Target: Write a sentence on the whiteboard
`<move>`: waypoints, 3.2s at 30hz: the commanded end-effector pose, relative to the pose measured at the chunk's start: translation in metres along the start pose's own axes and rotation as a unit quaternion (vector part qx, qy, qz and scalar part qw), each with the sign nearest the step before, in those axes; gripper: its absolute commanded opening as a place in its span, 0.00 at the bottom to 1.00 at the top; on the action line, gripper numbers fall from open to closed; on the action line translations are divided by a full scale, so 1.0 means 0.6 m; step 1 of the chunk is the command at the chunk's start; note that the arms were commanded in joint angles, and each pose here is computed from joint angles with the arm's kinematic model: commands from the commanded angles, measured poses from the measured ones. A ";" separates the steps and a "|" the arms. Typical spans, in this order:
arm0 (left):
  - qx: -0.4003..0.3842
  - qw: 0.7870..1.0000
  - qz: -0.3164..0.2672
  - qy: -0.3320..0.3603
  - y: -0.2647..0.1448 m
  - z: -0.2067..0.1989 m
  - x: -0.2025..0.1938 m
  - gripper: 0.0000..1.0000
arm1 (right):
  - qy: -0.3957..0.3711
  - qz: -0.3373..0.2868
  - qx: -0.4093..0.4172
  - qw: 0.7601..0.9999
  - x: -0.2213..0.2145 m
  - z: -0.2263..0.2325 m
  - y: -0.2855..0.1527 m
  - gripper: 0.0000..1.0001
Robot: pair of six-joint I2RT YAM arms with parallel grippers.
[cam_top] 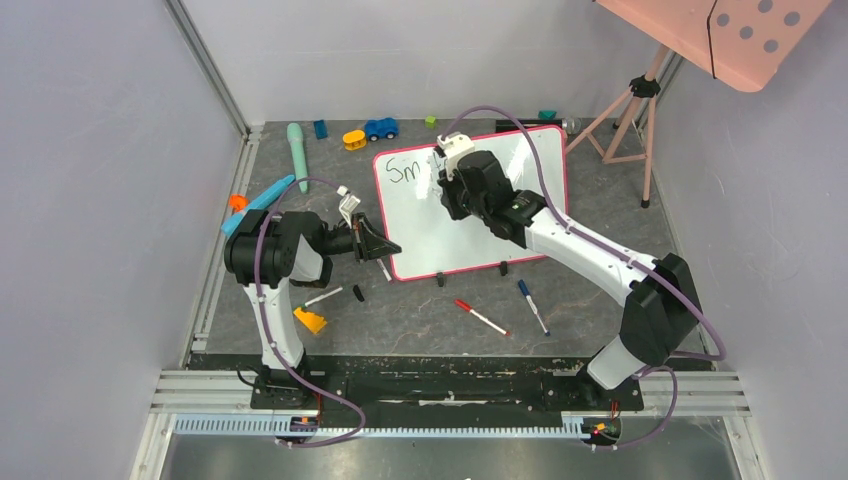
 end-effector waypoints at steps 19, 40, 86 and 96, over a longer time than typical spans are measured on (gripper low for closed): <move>-0.026 0.997 0.011 0.068 0.003 -0.005 -0.008 0.15 | 0.001 0.023 0.008 1.000 -0.044 -0.001 -0.021 0.00; -0.025 0.997 0.010 0.070 0.003 -0.005 -0.007 0.15 | 0.005 -0.057 -0.001 0.998 0.065 -0.012 -0.040 0.00; -0.025 0.997 0.010 0.071 0.003 -0.006 -0.007 0.15 | -0.001 -0.014 -0.047 0.999 0.026 -0.044 -0.007 0.00; -0.026 0.997 0.010 0.072 0.002 -0.006 -0.007 0.15 | -0.004 -0.011 -0.062 0.998 0.022 -0.053 -0.009 0.00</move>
Point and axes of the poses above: each gripper's point midway between its finger pads, its own y axis out along the fingers, its own z axis along the line the jaws close on, x = y × z, the point moved 2 cm from there along -y, back along the fingers
